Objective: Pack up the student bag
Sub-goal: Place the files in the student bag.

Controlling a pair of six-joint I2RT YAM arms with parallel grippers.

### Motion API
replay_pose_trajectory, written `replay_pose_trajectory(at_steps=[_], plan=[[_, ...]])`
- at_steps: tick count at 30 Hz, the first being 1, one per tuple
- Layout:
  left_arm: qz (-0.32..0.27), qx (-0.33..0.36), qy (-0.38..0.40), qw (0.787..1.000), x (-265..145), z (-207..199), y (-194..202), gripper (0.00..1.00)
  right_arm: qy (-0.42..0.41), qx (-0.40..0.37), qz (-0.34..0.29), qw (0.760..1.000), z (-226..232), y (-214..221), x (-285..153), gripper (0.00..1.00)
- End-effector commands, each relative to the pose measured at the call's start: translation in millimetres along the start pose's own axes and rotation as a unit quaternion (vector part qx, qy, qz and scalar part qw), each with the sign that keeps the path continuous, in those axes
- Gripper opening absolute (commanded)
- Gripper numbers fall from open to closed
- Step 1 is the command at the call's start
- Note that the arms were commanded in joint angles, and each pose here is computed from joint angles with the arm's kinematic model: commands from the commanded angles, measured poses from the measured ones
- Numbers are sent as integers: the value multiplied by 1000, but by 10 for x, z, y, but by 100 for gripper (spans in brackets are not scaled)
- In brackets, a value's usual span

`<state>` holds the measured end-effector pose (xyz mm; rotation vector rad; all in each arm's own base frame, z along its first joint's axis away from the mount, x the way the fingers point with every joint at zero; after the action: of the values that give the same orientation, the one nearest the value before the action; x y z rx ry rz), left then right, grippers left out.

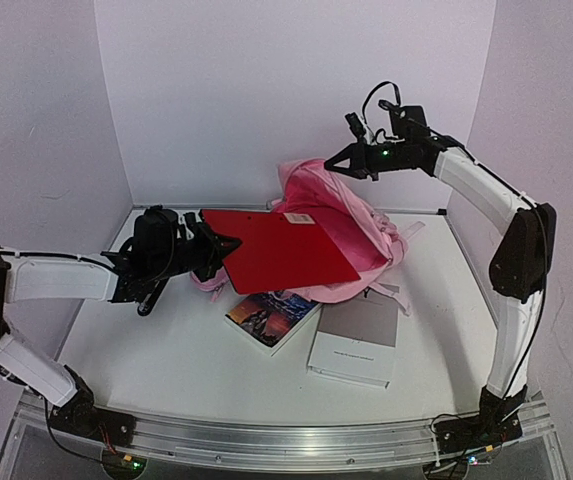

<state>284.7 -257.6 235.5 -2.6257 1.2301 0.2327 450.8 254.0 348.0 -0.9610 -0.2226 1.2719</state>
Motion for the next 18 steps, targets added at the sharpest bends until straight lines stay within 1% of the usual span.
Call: replay_pose_trajectory(at_steps=[1, 4, 6, 8, 11, 16, 18], plan=[[-18, 26, 167, 985, 102, -752, -142, 0, -49, -76, -76, 993, 537, -359, -419, 0], [-49, 27, 165, 985, 162, -727, -264, 0, -54, -76, -79, 992, 580, -367, -440, 0], [-76, 26, 152, 985, 231, -705, -347, 0, -56, -79, -84, 992, 610, -386, -472, 0], [-87, 23, 134, 987, 360, -661, -393, 0, -61, -77, -89, 991, 646, -408, -491, 0], [-79, 17, 111, 991, 678, -570, -420, 0, -70, -72, -103, 990, 685, -468, -510, 0], [-45, -7, 125, 991, 1270, -585, -448, 0, -81, -70, -127, 986, 728, -601, -511, 0], [-29, -20, 120, 992, 1524, -577, -422, 0, -83, -71, -135, 985, 749, -638, -523, 0]])
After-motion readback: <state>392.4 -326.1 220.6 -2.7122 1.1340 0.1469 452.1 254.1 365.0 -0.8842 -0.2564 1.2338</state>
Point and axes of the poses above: each gripper's point midway between its finger pads, its own x axis out along the fingers, its own z axis along the line the jaws close on, y = z × x, the point moved 7 cm from there along -x, back along the fingers
